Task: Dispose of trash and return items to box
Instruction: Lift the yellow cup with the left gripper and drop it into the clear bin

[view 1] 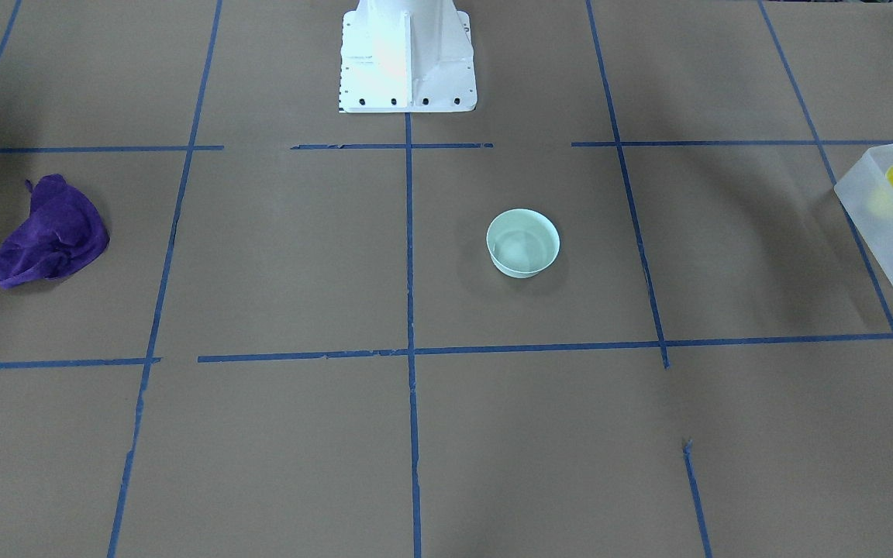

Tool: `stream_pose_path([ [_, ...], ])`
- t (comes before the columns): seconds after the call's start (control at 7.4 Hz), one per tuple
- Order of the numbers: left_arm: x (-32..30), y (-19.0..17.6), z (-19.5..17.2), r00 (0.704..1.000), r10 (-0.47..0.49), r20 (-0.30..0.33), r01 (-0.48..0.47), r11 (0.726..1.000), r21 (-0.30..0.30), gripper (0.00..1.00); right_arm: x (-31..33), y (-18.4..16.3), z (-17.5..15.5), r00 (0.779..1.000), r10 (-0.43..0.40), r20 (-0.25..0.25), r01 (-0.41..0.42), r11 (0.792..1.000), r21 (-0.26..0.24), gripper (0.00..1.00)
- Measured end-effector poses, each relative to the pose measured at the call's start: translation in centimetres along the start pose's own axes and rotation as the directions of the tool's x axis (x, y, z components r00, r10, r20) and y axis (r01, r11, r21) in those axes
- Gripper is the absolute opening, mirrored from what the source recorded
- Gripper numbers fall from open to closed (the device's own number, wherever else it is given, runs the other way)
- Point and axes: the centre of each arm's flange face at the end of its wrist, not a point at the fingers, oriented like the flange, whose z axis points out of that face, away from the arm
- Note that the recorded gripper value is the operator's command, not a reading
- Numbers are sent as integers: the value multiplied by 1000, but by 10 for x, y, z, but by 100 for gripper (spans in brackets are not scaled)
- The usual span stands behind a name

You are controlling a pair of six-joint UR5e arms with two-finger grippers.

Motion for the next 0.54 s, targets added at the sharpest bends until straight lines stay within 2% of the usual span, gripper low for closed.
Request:
stream_pose_path([
  [0.14, 1, 0, 0, 1000, 5, 1, -5, 1000, 2, 100, -1, -1, -1, 1000, -9, 1, 9, 1000, 9, 100],
  [0.41, -1, -9, -2, 1000, 16, 11, -16, 1000, 16, 100, -5, -3, -3, 998, -65, 1, 65, 996, 57, 100],
  [0.54, -4, -26, -7, 1000, 26, 18, -26, 999, 29, 100, -10, -5, -4, 995, -98, 1, 98, 992, 81, 100],
])
